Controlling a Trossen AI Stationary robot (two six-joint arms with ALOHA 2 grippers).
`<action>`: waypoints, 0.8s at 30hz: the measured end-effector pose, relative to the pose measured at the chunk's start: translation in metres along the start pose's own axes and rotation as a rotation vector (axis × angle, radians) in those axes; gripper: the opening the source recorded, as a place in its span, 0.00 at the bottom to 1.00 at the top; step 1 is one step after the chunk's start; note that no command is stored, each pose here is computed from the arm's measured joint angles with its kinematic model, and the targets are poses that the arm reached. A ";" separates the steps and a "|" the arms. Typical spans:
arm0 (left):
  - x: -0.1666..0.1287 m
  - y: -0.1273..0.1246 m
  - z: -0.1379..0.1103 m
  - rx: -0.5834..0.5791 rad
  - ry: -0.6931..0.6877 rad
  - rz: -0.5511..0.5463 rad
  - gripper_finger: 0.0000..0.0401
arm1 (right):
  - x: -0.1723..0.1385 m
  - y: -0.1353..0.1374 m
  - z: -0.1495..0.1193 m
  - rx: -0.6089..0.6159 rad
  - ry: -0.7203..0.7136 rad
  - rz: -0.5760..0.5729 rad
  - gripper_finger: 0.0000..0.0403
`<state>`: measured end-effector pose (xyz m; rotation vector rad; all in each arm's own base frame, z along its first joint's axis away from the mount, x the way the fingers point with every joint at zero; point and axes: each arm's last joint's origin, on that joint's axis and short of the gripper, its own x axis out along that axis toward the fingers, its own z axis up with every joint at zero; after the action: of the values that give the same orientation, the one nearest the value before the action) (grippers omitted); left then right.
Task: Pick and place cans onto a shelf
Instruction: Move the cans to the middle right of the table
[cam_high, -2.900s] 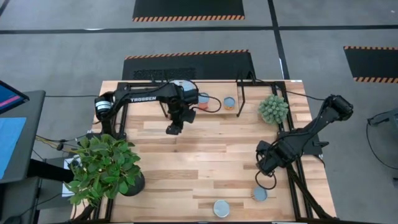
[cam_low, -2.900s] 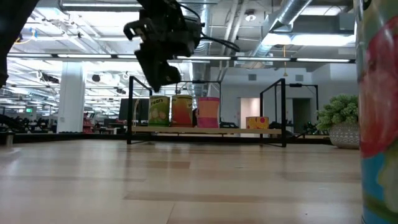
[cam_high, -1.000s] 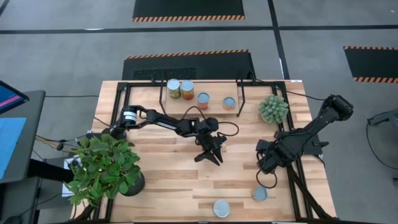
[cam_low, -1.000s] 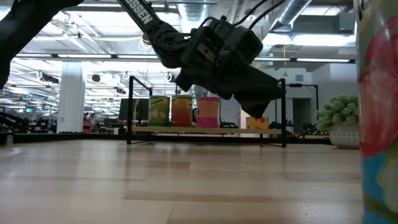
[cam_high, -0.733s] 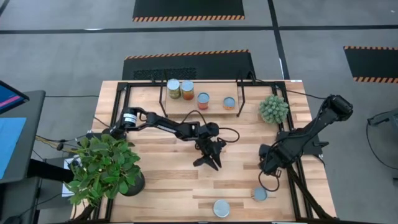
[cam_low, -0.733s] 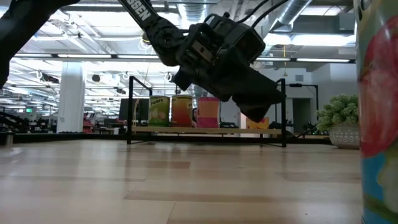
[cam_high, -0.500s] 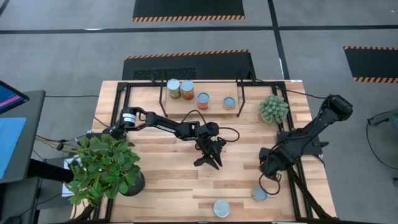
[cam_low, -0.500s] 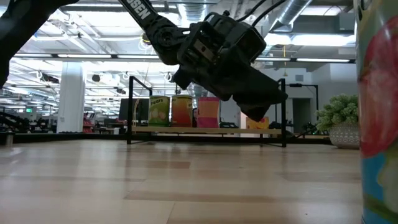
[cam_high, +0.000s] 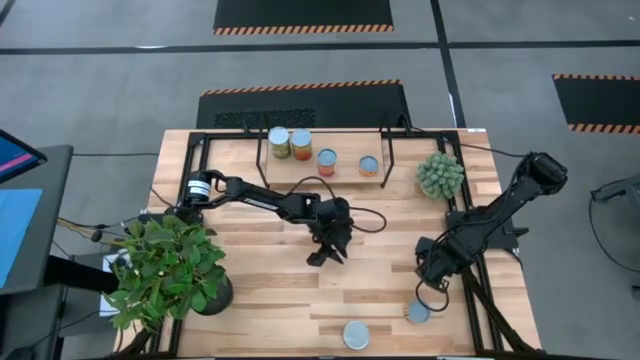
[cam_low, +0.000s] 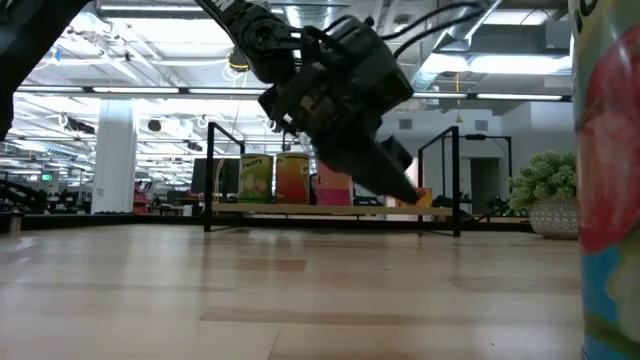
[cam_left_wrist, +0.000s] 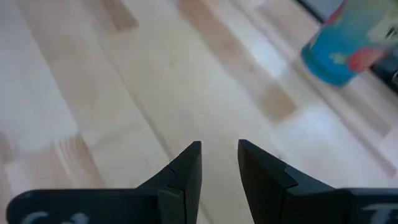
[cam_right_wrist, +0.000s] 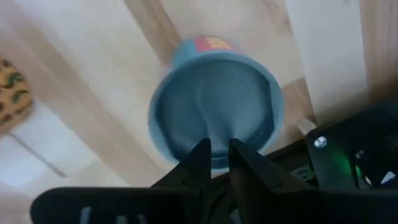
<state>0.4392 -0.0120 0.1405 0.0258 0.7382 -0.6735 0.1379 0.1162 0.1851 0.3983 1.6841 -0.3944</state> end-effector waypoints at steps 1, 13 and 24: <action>-0.001 -0.001 -0.001 -0.007 0.015 0.000 0.23 | 0.002 0.001 0.000 -0.001 -0.003 0.011 0.20; -0.017 -0.011 -0.004 -0.076 0.155 0.039 0.23 | 0.001 -0.010 0.030 0.068 -0.135 0.019 0.20; -0.017 -0.012 -0.007 -0.099 0.183 0.028 0.23 | -0.046 -0.023 0.084 0.044 -0.549 -0.052 0.20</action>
<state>0.4187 -0.0100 0.1488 0.0066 0.9451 -0.6123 0.2063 0.0549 0.2195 0.2481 1.1531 -0.5261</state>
